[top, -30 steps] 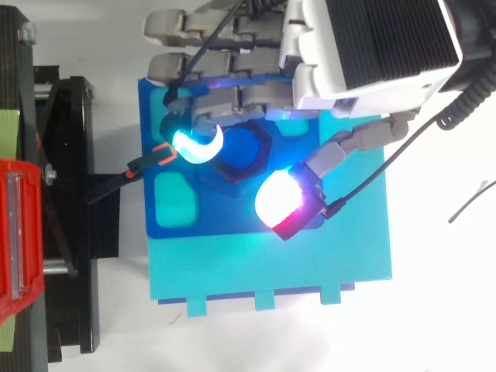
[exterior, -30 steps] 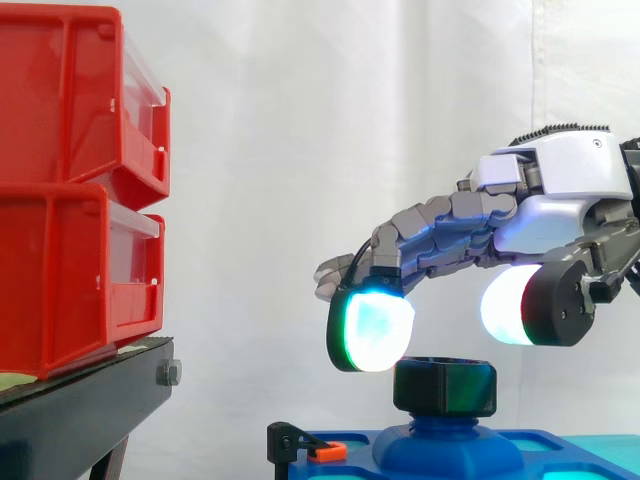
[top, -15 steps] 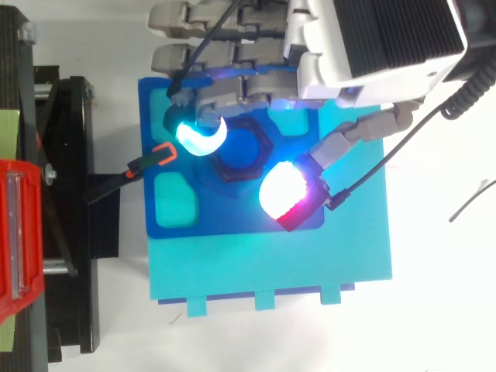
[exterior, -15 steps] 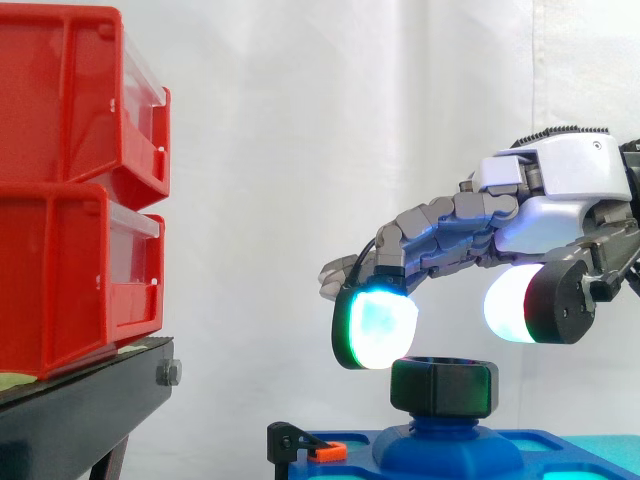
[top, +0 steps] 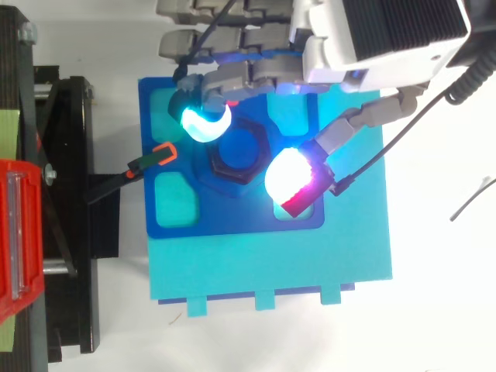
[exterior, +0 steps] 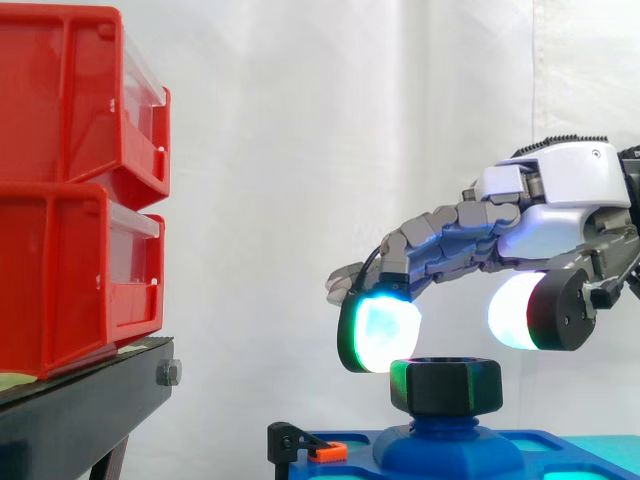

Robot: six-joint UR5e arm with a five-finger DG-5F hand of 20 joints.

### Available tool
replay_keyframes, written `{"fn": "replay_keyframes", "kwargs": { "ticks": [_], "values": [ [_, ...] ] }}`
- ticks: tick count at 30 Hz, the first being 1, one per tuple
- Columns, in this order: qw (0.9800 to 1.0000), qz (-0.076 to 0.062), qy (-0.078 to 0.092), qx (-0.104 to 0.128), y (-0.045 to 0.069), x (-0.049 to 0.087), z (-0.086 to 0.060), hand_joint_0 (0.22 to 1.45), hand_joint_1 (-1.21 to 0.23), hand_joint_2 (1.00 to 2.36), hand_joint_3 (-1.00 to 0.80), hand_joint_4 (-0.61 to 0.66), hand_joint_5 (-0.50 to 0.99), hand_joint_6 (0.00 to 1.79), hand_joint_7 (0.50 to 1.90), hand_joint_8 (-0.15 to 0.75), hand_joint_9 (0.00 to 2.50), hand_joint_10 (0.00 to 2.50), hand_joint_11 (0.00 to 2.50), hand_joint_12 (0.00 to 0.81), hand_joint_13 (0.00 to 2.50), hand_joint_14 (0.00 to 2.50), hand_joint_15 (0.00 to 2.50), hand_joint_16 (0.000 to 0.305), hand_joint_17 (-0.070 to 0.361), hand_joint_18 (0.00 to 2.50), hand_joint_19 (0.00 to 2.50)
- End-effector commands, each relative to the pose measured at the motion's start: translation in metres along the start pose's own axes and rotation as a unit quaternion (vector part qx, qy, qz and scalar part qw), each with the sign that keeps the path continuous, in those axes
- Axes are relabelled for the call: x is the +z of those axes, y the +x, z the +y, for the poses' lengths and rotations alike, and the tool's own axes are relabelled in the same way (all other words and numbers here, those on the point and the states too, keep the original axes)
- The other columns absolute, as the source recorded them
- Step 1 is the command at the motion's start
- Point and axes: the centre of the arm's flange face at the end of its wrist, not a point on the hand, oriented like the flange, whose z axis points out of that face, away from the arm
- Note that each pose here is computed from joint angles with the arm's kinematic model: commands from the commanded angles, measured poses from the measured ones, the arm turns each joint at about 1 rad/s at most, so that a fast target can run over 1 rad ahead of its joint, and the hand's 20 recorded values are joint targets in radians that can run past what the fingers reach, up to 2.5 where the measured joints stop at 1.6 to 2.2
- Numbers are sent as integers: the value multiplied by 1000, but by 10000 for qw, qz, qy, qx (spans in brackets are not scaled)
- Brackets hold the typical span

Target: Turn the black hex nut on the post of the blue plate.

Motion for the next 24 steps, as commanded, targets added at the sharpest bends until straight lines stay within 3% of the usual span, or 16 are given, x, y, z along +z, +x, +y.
{"fn": "replay_keyframes", "kwargs": {
  "ticks": [1, 24],
  "values": [
    [9999, 67, -15, -92, 1, -2, -1, 478, -455, 1000, -500, 289, -174, 505, 1027, 262, 342, 0, 29, 350, 153, 0, 0, 53, 119, 198, 448],
    [9996, 163, 22, -249, 1, -6, -2, 478, -455, 1000, -500, 289, -174, 505, 1027, 262, 349, 0, 31, 348, 160, 0, 0, 53, 119, 201, 456]
  ]
}}
